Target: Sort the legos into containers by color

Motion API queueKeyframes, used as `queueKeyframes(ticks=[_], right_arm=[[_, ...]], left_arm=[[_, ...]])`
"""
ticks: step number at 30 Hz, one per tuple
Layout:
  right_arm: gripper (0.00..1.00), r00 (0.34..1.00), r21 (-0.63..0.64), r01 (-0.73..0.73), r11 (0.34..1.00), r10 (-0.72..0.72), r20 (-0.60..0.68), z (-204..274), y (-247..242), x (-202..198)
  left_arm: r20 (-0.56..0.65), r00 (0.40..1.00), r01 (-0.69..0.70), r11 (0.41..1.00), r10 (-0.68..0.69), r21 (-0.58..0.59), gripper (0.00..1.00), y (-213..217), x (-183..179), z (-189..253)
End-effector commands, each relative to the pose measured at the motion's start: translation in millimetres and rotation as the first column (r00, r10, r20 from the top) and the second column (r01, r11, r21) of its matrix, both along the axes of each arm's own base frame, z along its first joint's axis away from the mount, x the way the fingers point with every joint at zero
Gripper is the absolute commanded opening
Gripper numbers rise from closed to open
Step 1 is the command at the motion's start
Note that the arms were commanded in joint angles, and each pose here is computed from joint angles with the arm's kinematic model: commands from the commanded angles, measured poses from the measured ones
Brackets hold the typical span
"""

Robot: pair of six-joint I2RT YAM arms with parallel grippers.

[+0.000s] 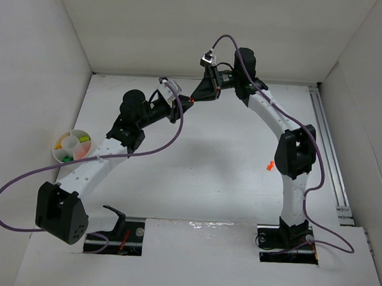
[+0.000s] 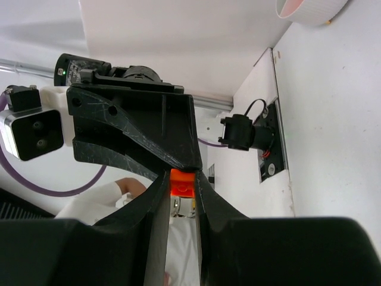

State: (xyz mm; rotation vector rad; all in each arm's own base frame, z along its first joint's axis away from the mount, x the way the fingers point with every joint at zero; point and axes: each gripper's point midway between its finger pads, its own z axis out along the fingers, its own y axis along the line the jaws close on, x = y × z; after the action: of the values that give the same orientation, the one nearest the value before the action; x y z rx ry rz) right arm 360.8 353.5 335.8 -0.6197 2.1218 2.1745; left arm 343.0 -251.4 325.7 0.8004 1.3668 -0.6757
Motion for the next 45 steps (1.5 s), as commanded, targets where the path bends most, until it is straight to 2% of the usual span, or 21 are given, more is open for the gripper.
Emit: queueKeyframes(ticks=[1, 3, 4, 6, 7, 8, 14, 18, 21, 24, 25, 26, 27, 29, 31, 33, 35, 36, 42, 43, 45], right_arm=[[0.24, 0.997, 0.031, -0.011, 0.999, 0.009, 0.072, 13, 0, -7], [0.28, 0.997, 0.031, 0.009, 0.999, -0.011, 0.072, 12, 2, -3], [0.36, 0.997, 0.031, 0.009, 0.999, -0.011, 0.072, 12, 2, -3], [0.44, 0.997, 0.03, 0.029, 0.999, -0.031, 0.072, 12, 4, 0], [0.57, 0.996, 0.03, 0.04, 0.999, -0.042, 0.072, 12, 0, 4], [0.6, 0.996, 0.03, 0.04, 0.999, -0.042, 0.072, 12, 0, 4], [0.66, 0.988, 0.025, 0.137, 0.99, -0.139, 0.065, 9, -16, 29], [0.67, 0.973, 0.02, 0.219, 0.976, -0.22, 0.065, 6, -38, 50], [0.67, 0.965, 0.009, 0.258, 0.966, -0.258, 0.054, -1, -50, 59], [0.67, 0.947, -0.016, 0.319, 0.948, -0.318, 0.044, -12, -61, 70], [0.66, 0.932, -0.013, 0.345, 0.939, -0.34, 0.126, -15, -62, 74], [0.64, 0.929, -0.117, 0.371, 0.921, -0.365, 0.068, -35, -65, 73], [0.63, 0.891, -0.175, 0.452, 0.875, -0.432, 0.141, -47, -63, 85], [0.63, 0.852, -0.219, 0.498, 0.839, -0.426, 0.303, -53, -65, 84], [0.63, 0.817, -0.271, 0.561, 0.782, -0.471, 0.332, -62, -74, 91], [0.63, 0.818, -0.287, 0.563, 0.775, -0.474, 0.325, -66, -76, 85], [0.62, 0.813, -0.304, 0.574, 0.761, -0.483, 0.324, -73, -83, 85], [0.62, 0.804, -0.297, 0.583, 0.756, -0.483, 0.346, -70, -85, 85], [0.62, 0.791, -0.321, 0.604, 0.73, -0.499, 0.354, -74, -99, 83], [0.62, 0.787, -0.312, 0.606, 0.732, -0.496, 0.367, -70, -100, 82], [0.62, 0.787, -0.312, 0.606, 0.732, -0.496, 0.368, -70, -100, 82]], left_arm=[[0.11, 0.994, 0.009, 0.998, -0.003, -0.056, 0.09, 1, -9, 43], [0.117, 0.993, -0.001, 0.999, 0.007, -0.052, 0.07, 2, -7, 43], [0.114, 0.993, -0.001, 0.999, 0.007, -0.051, 0.07, 3, -9, 44], [0.103, 0.995, -0.003, 0.999, 0.007, -0.036, 0.04, 3, -9, 39], [0.103, 0.994, -0.013, 0.999, 0.017, -0.038, 0.04, 6, -10, 41], [0.101, 0.995, -0.015, 1.0, 0.017, -0.025, 0.03, 7, -12, 39], [0.072, 0.996, -0.057, 0.997, 0.053, 0.056, 0.02, 21, -22, 18], [-0.008, 0.988, -0.153, 0.982, 0.154, 0.11, 0.01, 61, -26, 2], [-0.125, 0.97, -0.186, 0.967, 0.209, 0.173, 0.01, 94, -32, -22], [-0.198, 0.927, -0.261, 0.927, 0.319, 0.268, 0.0, 133, -33, -37], [-0.217, 0.913, -0.281, 0.917, 0.346, 0.282, 0.0, 140, -34, -39], [-0.251, 0.893, -0.291, 0.904, 0.375, 0.313, 0.0, 152, -39, -46], [-0.232, 0.88, -0.325, 0.883, 0.414, 0.34, 0.0, 162, -38, -41], [-0.288, 0.829, -0.351, 0.847, 0.479, 0.399, 0.0, 179, -41, -55], [-0.295, 0.782, -0.397, 0.803, 0.55, 0.445, 0.0, 198, -39, -56], [-0.361, 0.721, -0.387, 0.776, 0.591, 0.498, 0.0, 217, -44, -72], [-0.377, 0.692, -0.389, 0.758, 0.616, 0.524, 0.0, 230, -46, -73], [-0.419, 0.643, -0.379, 0.742, 0.641, 0.553, 0.0, 243, -52, -84], [-0.466, 0.543, -0.363, 0.696, 0.698, 0.619, 0.0, 280, -70, -94], [-0.498, 0.509, -0.342, 0.696, 0.702, 0.632, 0.0, 284, -79, -101], [-0.502, 0.496, -0.336, 0.69, 0.708, 0.641, 0.0, 289, -84, -101]])
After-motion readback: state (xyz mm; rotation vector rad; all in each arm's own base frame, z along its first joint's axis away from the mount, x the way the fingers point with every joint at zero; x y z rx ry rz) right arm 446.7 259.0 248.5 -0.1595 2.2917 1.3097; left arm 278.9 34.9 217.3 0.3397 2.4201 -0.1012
